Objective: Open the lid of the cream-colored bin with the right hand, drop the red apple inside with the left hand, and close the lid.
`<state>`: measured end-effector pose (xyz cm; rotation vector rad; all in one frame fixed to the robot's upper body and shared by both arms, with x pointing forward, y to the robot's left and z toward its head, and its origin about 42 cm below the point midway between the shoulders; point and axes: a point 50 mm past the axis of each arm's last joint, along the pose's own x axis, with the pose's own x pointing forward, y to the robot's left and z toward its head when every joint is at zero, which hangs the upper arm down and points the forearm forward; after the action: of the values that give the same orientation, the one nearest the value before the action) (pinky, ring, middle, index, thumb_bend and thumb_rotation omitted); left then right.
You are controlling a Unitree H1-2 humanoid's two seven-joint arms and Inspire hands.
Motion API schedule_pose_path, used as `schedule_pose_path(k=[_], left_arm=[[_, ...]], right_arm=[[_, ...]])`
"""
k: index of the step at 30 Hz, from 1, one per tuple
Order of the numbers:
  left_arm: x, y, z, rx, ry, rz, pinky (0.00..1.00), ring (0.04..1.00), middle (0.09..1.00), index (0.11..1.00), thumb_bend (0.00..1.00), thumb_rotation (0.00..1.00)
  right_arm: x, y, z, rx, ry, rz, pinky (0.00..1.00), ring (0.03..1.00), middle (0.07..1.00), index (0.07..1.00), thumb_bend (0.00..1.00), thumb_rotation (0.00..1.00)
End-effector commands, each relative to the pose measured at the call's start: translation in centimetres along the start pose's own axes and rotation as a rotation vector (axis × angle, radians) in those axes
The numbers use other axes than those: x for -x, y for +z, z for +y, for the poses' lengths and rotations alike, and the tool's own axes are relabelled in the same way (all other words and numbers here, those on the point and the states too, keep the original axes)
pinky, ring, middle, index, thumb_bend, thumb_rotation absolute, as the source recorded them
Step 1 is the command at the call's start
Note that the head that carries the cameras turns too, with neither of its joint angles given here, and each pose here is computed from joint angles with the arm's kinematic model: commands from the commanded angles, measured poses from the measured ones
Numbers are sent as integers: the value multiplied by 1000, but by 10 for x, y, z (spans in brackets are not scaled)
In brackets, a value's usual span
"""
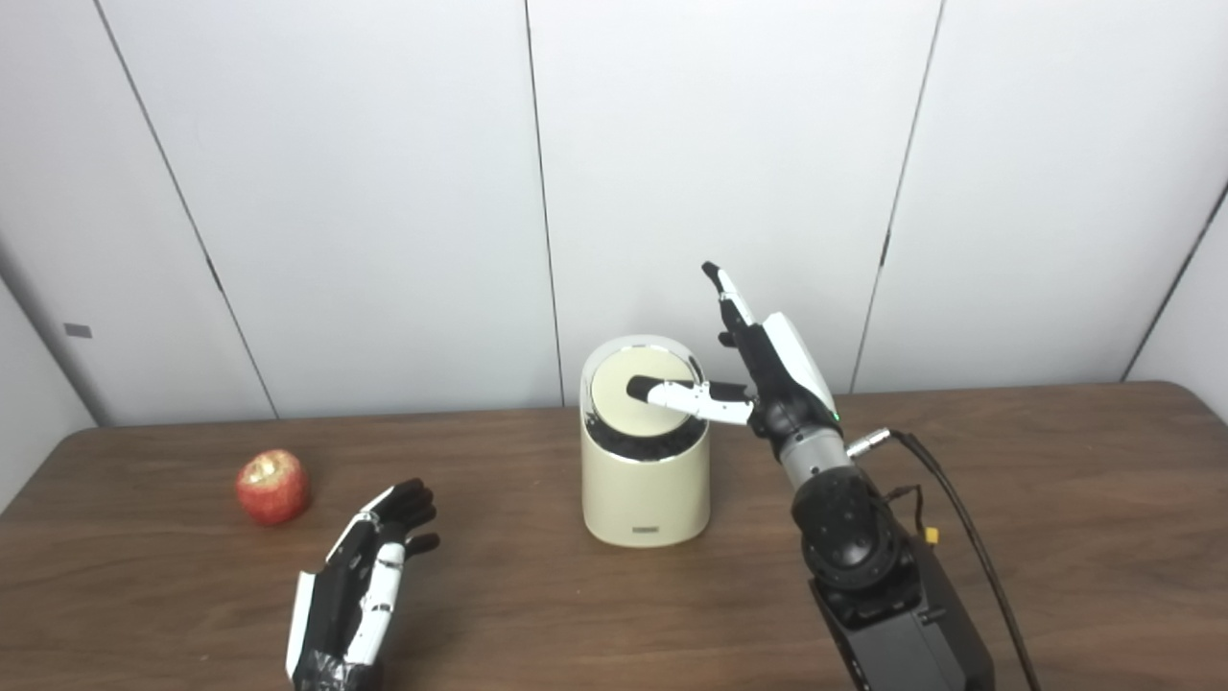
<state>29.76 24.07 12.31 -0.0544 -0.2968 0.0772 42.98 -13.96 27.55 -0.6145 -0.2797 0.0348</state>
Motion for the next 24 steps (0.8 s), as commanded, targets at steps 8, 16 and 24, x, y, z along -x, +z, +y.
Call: schedule_pose_path(k=[8, 16, 24], left_arm=[[8, 2, -8, 9, 4, -15, 696, 783, 796, 793, 179, 587], [8, 5, -8, 9, 8, -15, 695, 779, 792, 788, 183, 584], [9, 5, -8, 9, 5, -16, 693, 784, 796, 793, 181, 582]], right_arm=[[-18, 22, 1, 64, -40, -26, 895, 1000, 1000, 1000, 901, 420], [-19, 9, 3, 81, -39, 5, 922, 1000, 1000, 1000, 844, 335], [-19, 3, 1, 103, -46, 20, 900, 1000, 1000, 1000, 794, 295]])
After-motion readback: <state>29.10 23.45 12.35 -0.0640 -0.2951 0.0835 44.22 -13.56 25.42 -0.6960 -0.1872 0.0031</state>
